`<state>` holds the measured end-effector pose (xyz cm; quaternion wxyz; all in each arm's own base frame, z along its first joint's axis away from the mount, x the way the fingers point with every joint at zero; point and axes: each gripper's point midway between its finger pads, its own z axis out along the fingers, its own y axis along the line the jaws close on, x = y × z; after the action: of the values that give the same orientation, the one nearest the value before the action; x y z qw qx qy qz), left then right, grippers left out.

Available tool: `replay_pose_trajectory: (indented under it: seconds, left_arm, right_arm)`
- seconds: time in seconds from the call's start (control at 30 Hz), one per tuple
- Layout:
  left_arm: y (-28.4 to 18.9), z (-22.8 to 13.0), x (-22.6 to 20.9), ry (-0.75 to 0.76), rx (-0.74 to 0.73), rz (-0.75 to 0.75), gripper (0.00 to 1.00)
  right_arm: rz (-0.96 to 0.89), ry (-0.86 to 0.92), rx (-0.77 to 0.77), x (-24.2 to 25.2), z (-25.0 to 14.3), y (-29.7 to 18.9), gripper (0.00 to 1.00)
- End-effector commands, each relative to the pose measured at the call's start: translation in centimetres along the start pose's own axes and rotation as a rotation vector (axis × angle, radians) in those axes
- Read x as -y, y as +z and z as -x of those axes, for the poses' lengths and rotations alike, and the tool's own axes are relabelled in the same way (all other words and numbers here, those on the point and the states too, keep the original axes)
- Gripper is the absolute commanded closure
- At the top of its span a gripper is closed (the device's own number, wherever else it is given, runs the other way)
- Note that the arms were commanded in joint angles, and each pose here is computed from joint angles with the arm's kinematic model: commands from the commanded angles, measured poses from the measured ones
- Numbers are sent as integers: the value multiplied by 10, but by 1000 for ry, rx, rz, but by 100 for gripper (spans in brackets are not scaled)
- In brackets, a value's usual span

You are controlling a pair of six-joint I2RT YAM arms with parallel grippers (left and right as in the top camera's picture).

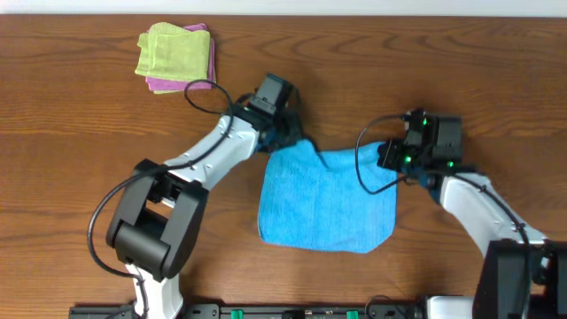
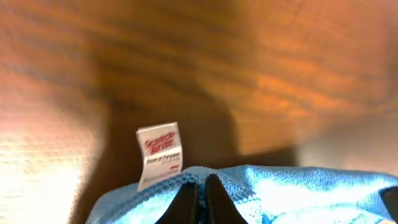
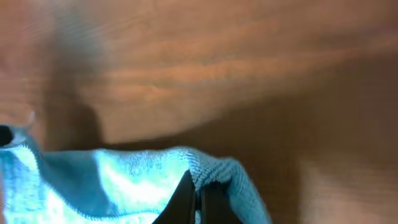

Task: Fold the cloth
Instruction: 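Lift the cloth's top edge with both grippers, raising it high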

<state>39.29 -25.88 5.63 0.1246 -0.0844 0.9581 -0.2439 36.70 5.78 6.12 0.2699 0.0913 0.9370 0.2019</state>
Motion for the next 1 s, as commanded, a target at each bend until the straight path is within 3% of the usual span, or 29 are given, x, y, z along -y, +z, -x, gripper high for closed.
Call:
replay_pose_trajectory:
  seconds: [0.0,0.17,0.53,0.97]
  left_arm:
    - [-15,28,14,-5,37,-54,94]
    - [-47,74,38,0,139,-119,94]
    - [-115,134,74,62,311,-173,94]
    - [-165,162,78,116,391,-165,94]
  right_arm:
    - [40,-110,71,-27,42,-19,99]
    - [63,-188,160,-55,95,-49,99]
    - [80,-238,270,-78,141,-85,99]
    - [105,-288,375,-94,173,-122,99]
